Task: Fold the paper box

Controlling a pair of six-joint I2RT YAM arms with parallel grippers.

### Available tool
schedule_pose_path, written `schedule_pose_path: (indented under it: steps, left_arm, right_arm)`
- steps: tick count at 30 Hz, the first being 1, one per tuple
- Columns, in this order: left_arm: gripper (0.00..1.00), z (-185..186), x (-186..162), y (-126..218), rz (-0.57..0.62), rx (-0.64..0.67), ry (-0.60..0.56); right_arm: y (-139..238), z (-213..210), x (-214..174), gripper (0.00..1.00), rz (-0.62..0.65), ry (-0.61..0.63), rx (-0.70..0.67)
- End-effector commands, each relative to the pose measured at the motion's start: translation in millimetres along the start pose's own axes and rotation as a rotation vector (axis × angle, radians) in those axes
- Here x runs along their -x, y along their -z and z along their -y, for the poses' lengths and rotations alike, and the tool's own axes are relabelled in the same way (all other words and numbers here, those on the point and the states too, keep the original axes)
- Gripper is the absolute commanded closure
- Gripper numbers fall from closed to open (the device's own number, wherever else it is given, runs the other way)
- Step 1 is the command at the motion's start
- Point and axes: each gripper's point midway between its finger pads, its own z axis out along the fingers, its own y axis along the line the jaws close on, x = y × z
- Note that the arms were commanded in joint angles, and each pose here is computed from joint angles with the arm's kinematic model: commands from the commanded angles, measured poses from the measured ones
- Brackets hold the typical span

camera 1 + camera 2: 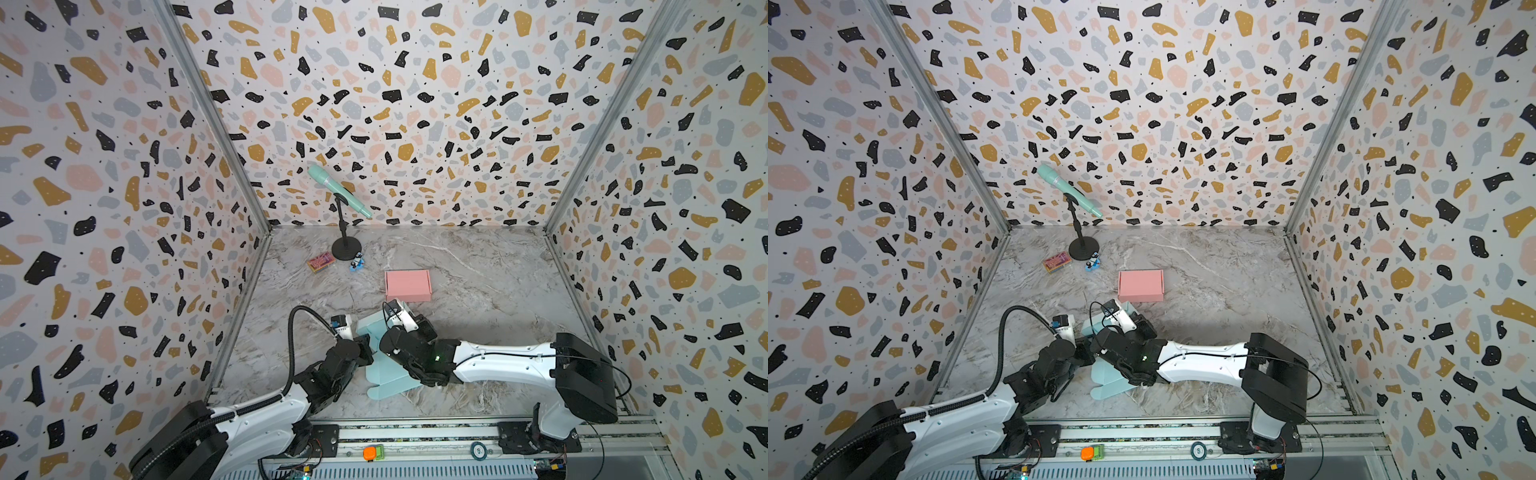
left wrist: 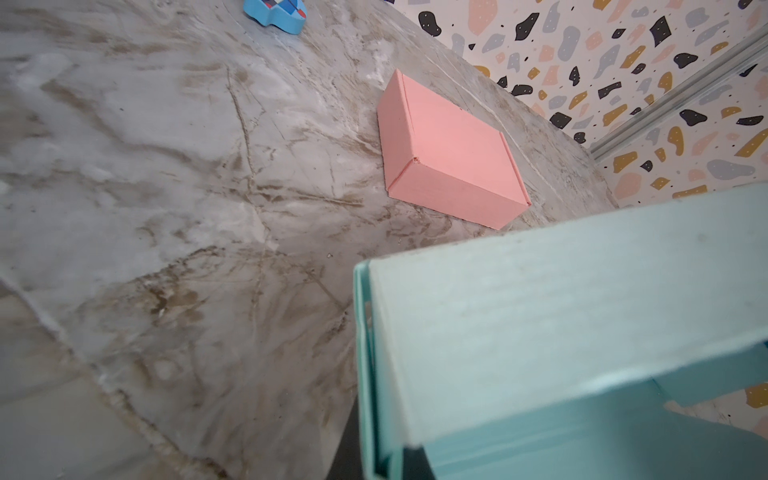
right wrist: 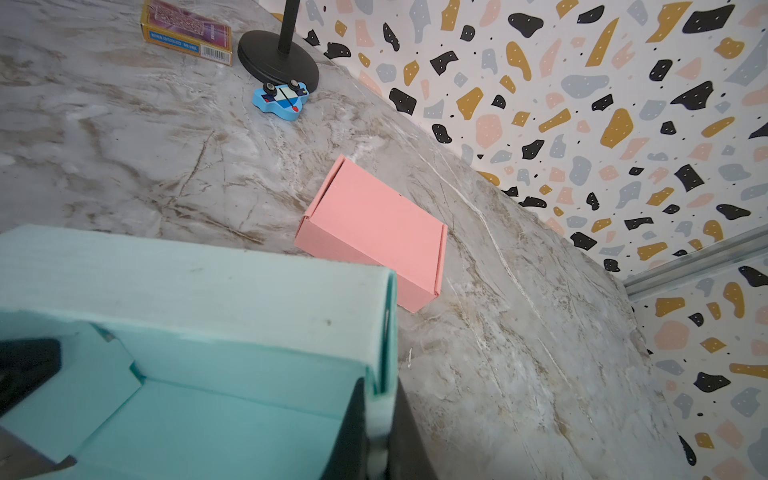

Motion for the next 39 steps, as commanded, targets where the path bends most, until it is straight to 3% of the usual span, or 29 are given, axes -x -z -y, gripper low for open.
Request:
schedule_pose_path:
  steps: [1, 16, 23, 39]
  left_arm:
    - [0.9, 29, 23, 5, 0.08, -0.107, 0.005]
    - [0.91, 23, 25, 7, 0.092, -0.082, -0.005]
    - [0.9, 29, 27, 6, 0.09, -0.097, -0.003]
    - [0.91, 46, 35, 0, 0.097, -0.138, 0.022]
  right_arm:
    - [17, -13, 17, 0.86, 0.049, -0.081, 0.12]
    - [26, -2, 20, 0.79, 0.079, -0.12, 0.132]
    - [6, -1, 9, 0.87, 0.018, -0.027, 0.011]
    - [-24, 23, 9, 0.95, -0.031, 0.021, -0.159]
